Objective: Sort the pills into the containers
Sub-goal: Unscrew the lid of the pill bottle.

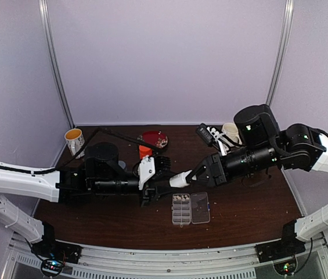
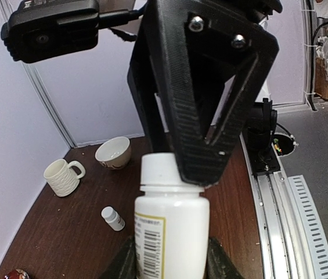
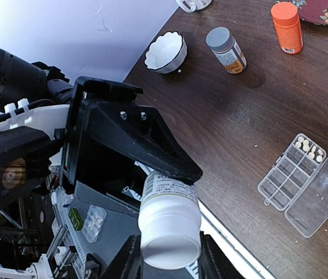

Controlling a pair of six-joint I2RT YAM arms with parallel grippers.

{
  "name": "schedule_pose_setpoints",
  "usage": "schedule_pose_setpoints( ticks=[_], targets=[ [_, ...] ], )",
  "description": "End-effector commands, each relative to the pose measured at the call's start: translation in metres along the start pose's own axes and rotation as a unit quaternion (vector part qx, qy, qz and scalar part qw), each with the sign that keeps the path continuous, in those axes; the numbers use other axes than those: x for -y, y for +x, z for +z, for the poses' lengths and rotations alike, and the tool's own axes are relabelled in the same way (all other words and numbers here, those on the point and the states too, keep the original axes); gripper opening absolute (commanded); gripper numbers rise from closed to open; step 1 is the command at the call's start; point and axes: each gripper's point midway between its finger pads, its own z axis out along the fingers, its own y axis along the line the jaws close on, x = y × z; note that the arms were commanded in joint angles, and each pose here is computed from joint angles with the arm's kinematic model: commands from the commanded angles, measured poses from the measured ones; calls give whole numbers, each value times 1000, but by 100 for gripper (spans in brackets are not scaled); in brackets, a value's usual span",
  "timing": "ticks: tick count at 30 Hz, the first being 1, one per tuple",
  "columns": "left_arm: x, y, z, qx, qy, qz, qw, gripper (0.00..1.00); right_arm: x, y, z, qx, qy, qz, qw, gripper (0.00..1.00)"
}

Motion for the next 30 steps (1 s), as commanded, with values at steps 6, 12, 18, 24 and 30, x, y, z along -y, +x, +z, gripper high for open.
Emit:
schedule_pose_setpoints(
  ticks=[6, 12, 18, 24, 30],
  targets=[
    [-6, -17, 0, 22, -9, 8, 1000, 17, -12, -10, 0, 3, -10, -19, 1000, 27],
    [-4, -19, 0, 28, -4, 4, 1000, 17, -18, -10, 2, -9, -21, -98, 995, 9],
    [0, -26, -1, 50, 9, -10, 999, 17, -23, -9, 4, 1, -36, -378, 925, 13],
    [4, -27, -4, 62, 16, -28, 998, 15, -33, 17, -3, 6, -106, -699, 708, 0],
    [10, -29, -5, 73, 35, -47, 996, 15, -24, 7, 6, 58, -54, -851, 520, 0]
  ],
)
